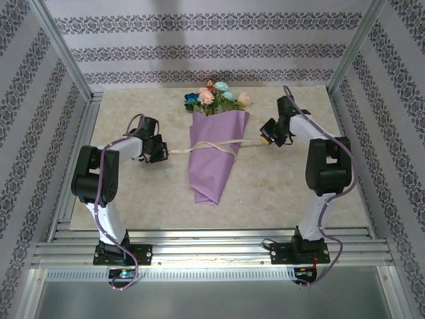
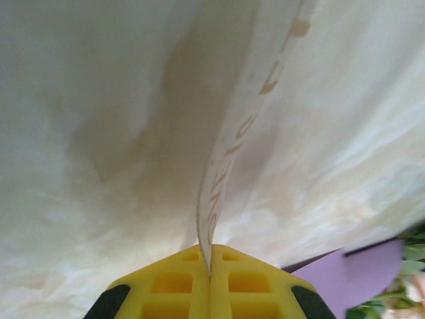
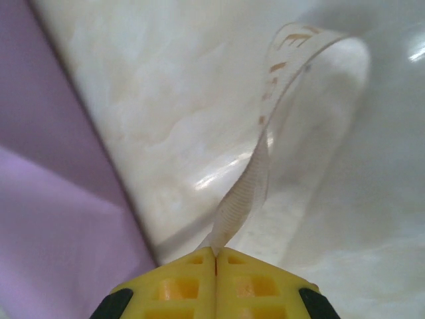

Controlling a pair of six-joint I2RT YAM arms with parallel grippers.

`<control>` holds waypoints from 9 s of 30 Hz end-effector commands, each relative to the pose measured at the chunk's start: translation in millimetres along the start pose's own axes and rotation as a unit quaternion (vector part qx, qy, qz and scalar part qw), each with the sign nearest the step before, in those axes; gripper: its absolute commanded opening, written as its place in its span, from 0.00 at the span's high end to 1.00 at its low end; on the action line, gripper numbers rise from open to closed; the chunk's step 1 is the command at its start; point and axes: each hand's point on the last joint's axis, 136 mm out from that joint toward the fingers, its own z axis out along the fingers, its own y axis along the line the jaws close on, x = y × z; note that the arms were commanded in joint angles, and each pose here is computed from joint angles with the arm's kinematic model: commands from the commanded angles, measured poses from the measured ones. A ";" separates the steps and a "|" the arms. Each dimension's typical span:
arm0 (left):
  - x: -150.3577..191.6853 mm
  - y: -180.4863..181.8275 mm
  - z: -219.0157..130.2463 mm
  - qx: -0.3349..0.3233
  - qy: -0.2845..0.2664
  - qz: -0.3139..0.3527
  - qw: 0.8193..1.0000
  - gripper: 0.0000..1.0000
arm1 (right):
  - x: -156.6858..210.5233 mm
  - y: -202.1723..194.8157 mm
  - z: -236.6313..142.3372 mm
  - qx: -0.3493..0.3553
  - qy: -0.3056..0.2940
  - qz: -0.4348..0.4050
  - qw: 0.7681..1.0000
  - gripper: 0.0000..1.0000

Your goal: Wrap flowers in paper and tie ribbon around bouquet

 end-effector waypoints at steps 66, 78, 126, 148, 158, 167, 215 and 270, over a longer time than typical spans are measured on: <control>106.8 -11.2 40.7 0.054 0.107 0.071 0.990 1.00 | 39.5 33.8 10.2 -0.111 -0.038 0.260 0.958 1.00; 21.8 -56.1 -3.8 0.147 0.072 0.005 0.987 1.00 | -25.2 -46.1 -22.2 -0.114 -0.081 0.261 0.955 1.00; 37.0 -22.7 -67.6 0.070 0.091 0.074 0.991 0.35 | 17.9 -59.6 -44.8 -0.070 -0.057 0.319 0.943 0.36; 113.6 5.6 59.8 0.019 0.154 0.079 0.985 0.95 | 107.1 70.3 88.4 -0.181 0.026 0.399 0.898 1.00; 91.2 -16.7 23.3 0.070 0.136 0.096 0.983 1.00 | 50.2 43.0 36.3 -0.218 -0.058 0.362 0.904 1.00; 60.4 -20.0 13.4 0.092 0.123 0.066 0.986 1.00 | 20.4 -16.4 30.4 -0.208 -0.072 0.401 0.889 1.00; 46.1 1.2 -4.7 -0.193 -0.040 0.229 0.953 0.34 | 88.0 -7.3 40.1 -0.154 0.025 0.365 0.918 1.00; 203.2 -66.4 -74.7 0.134 0.211 0.166 0.954 1.00 | 4.9 -59.4 -84.5 0.039 -0.085 0.049 0.994 0.52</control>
